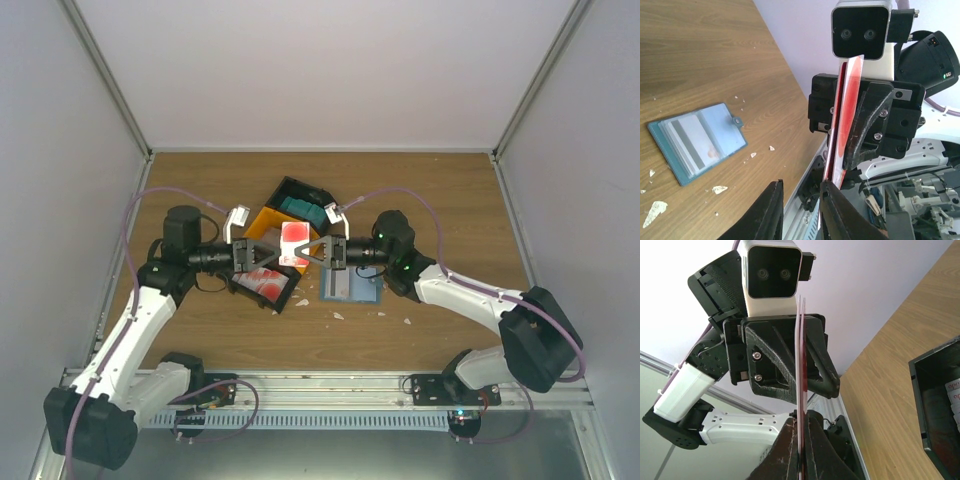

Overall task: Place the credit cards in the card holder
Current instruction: Pick up the credit card from the storage box.

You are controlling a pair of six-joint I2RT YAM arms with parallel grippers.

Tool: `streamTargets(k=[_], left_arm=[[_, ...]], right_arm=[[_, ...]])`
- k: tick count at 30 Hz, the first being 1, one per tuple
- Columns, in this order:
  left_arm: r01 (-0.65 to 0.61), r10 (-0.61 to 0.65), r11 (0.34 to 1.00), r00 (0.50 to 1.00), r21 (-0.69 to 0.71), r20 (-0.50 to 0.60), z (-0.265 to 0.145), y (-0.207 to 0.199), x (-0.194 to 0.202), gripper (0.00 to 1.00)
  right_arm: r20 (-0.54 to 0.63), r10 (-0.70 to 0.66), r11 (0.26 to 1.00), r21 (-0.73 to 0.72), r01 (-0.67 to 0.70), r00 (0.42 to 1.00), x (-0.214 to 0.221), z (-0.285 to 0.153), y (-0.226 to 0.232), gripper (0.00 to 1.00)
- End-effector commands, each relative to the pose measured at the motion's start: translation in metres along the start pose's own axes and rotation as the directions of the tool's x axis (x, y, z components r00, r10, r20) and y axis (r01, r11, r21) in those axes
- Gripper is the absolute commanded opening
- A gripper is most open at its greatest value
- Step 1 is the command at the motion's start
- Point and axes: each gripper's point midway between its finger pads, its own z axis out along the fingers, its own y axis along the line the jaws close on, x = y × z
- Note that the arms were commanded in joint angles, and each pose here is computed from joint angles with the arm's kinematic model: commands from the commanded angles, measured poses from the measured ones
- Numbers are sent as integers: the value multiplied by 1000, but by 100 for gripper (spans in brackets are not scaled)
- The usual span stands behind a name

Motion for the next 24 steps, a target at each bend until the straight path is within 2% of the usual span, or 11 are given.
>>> streamTargets(k=[1,13,20,24], left_arm=[[-28,28,1000,1000,5,6,1,1,-3,22],[27,-25,999,997,31,-73,13,12,13,25],[10,7,990,993,143,-119,18,-9,16,29],[-4,32,976,992,219,-122,18,-26,15,23]], right_arm=[[1,-59,997,-56,59,998,-5,2,19,1],[-27,-54,995,-89,51,998,0,5,22,0],[-30,-33,999,-39,32,999,2,6,9,1],[-26,-26,1000,-15,26,999,4,5,4,0]])
